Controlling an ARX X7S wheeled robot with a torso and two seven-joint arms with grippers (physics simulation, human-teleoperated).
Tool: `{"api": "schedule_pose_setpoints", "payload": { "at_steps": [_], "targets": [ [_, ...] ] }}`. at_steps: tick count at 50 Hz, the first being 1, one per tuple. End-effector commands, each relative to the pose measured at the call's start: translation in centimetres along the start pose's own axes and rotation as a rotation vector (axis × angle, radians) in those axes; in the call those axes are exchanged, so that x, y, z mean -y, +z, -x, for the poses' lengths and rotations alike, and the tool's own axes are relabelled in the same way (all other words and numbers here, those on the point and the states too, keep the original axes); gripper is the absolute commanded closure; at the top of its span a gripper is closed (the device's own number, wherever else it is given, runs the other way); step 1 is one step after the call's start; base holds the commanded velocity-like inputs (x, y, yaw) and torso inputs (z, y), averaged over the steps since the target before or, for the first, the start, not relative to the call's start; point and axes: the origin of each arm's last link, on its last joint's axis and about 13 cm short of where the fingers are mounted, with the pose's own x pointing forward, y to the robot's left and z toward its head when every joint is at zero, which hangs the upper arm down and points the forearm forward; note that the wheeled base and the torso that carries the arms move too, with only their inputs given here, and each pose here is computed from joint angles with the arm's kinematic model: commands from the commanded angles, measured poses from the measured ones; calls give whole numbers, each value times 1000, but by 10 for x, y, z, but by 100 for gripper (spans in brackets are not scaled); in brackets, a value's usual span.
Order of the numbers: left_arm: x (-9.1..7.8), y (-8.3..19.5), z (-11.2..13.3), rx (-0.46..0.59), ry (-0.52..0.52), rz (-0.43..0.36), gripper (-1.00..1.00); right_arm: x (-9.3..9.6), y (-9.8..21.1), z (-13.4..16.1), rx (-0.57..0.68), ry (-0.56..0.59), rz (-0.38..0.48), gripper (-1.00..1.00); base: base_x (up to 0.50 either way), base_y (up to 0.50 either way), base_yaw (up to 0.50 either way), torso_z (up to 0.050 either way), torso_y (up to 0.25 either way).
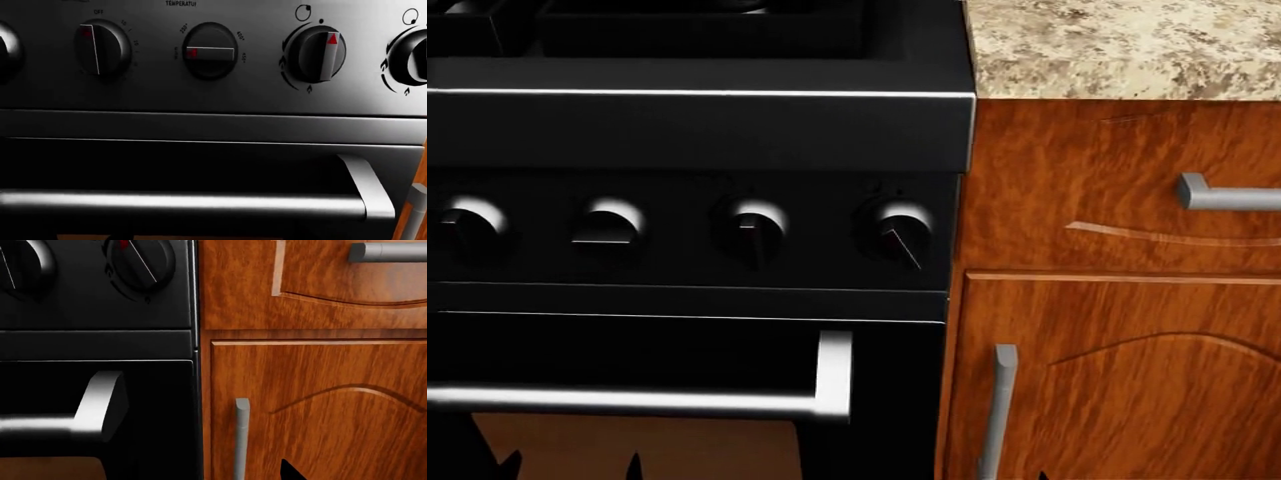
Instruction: Turn off the front right burner of the stove.
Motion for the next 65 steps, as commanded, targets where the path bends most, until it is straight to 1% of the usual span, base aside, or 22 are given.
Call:
{"api": "schedule_pose_setpoints", "payload": {
  "at_steps": [1,14,21,25,30,32,33,45,50,55,63,65],
  "targets": [
    [-1,1,0,5,3,3,-100,-1,0,1,9,8,8,-100,0,500,0,0,0],
    [-1,0,-1,4,2,4,-100,-1,-1,0,2,1,2,-100,0,500,0,0,0],
    [-1,0,0,2,2,5,-100,0,-1,0,-7,-12,-12,-100,0,13,0,0,0],
    [-1,0,0,2,1,6,-100,1,5,0,2,-25,0,-100,0,0,0,0,0],
    [-1,0,0,0,0,9,-100,3,29,0,42,-41,27,-100,0,0,0,0,0],
    [-1,0,-1,0,3,13,-100,4,48,0,78,-51,53,-100,0,0,0,0,0],
    [-1,0,-1,-1,2,14,-100,4,52,1,83,-51,56,-100,0,0,0,0,0],
    [-2,0,-1,-3,4,25,-100,-2,107,-10,138,-33,62,-100,0,0,0,0,0],
    [-2,0,-1,-3,4,26,-100,-2,120,-15,144,-33,55,-100,0,0,0,0,0],
    [-2,0,-1,-3,5,27,-100,-1,122,-16,132,-38,46,-100,0,0,0,0,0],
    [-2,0,-1,-4,5,26,-100,4,129,-23,122,-56,55,-100,0,0,0,0,0],
    [-2,0,-1,-3,6,27,-100,6,130,-25,119,-74,54,-100,0,0,0,0,0]
  ]
}}
